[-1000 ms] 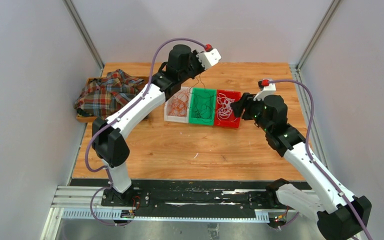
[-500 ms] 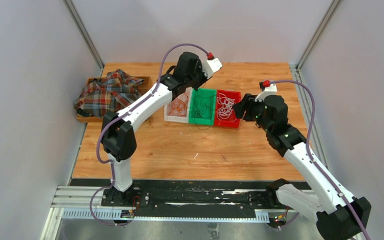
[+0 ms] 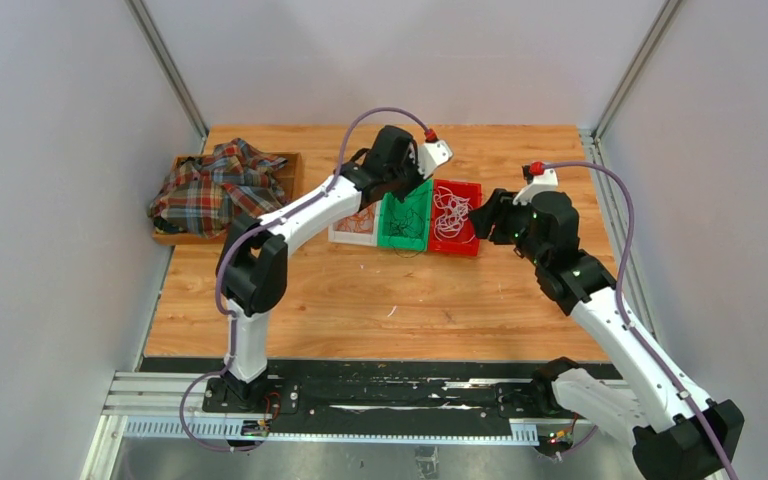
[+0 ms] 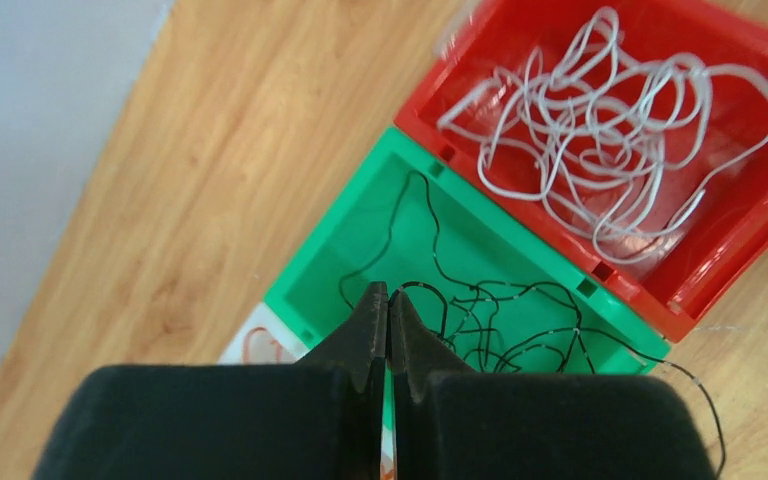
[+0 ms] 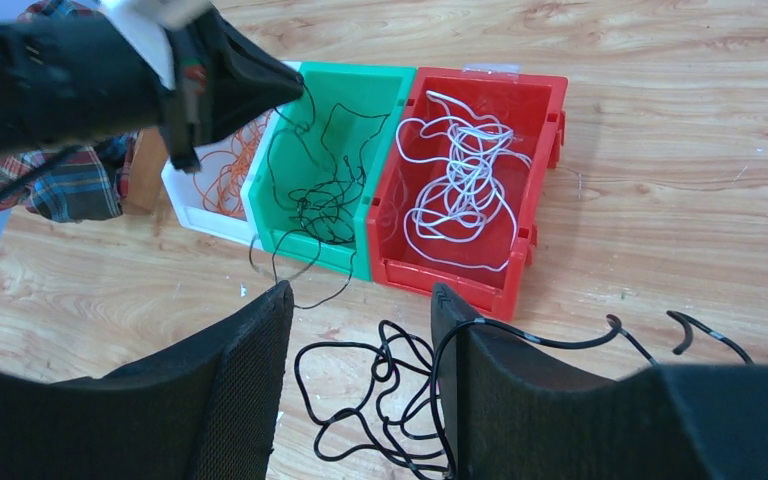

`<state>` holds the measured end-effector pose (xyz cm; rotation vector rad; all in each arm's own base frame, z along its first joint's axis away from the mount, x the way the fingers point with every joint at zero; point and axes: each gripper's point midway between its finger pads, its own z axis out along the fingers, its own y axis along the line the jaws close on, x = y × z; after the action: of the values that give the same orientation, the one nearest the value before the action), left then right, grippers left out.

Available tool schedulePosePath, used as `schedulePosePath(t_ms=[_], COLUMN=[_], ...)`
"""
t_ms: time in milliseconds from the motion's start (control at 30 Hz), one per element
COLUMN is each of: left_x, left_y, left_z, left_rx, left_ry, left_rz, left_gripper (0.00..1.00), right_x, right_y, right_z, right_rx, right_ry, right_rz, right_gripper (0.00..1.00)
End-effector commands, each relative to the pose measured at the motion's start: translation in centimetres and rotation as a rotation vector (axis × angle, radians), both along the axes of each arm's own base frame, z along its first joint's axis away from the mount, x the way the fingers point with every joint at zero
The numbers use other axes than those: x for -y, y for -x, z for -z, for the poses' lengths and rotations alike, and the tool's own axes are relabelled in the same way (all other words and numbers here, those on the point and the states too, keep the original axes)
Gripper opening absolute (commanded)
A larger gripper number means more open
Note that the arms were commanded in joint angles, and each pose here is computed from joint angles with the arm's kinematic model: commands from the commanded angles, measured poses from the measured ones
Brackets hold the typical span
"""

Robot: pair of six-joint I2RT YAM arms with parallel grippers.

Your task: Untangle the cables

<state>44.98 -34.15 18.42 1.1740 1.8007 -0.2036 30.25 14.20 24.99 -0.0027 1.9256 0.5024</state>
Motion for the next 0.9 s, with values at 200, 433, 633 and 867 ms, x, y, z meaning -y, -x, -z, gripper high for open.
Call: schedulePosePath(t_ms=[200, 433, 633, 867], left_x=[0.0, -0.5, -1.7, -2.6], left_y=[-1.1, 1.1, 4.5, 8.8], left_z=[4.4, 0.1, -3.4, -4.6], left_rx=[-0.091, -0.162, -0.226, -0.315], left_ry=[0.016, 0.109, 0.145, 0.148], left_rz=[-0.042, 0.05, 0.155, 0.26], left_gripper=[0.19, 0.75, 0.88, 0.97], right_x=[0.4, -0.8, -2.0, -3.6], right_y=[0.2, 0.0, -0.7, -1.6], right_z=[-0.2, -0.1, -0.7, -1.7], right_rx=[-0.022, -0.061, -0.068, -0.091], right_ry=[-0.028, -0.078, -0.119, -0.189], right_rz=[0.013, -0.028, -0.057, -0.093], right_gripper=[0.52, 0.52, 0.54, 0.53])
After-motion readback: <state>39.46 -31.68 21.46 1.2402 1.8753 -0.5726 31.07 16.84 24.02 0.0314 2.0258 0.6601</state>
